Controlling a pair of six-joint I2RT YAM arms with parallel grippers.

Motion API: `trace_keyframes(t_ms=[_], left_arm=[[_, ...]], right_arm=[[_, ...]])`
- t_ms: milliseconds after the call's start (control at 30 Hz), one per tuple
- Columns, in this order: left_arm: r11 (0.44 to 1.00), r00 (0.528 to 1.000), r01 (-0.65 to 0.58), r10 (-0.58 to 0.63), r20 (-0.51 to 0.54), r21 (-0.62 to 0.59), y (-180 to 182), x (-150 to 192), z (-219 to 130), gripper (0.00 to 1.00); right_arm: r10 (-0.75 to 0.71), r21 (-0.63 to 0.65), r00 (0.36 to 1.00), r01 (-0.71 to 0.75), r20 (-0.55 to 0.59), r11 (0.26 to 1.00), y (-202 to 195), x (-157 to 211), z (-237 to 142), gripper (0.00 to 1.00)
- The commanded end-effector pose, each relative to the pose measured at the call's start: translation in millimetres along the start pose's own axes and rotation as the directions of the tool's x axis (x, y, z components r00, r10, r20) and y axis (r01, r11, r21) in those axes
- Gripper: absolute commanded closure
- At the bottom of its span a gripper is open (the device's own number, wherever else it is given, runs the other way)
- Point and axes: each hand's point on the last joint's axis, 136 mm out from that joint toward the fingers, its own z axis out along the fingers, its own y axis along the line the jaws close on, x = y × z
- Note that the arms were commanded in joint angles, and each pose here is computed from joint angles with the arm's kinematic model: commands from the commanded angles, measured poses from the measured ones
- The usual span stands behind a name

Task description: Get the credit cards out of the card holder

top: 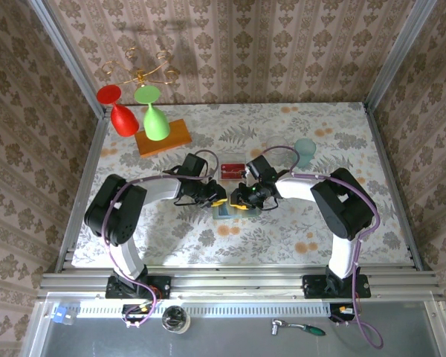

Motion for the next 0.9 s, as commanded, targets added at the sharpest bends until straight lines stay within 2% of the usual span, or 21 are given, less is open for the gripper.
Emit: trace_keyframes(t_ms=[0,333,867], left_arm=[[1.000,1.000,-0.010,0.011,-0.014,0.028,-11.0,-0.8,4.5,0.78],[0.999,1.000,-0.023,0.024,-0.015,0.040,-18.8,-1.1,4.8,0.83],[0.999,0.999,-0.044,0.044,-0.024,0.014,-35.3,2.6,8.5,0.81]], right_arm=[[0.012,-0.008,1.000,-0.012,-0.008,1.000,0.8,4.5,-5.4,0.73],[0.001,-0.022,1.000,0.000,0.008,1.000,9.7,2.8,-14.5,0.73],[-0.030,-0.017,0.993,0.032,0.112,0.999,15.0,-9.8,-64.5,0.72]])
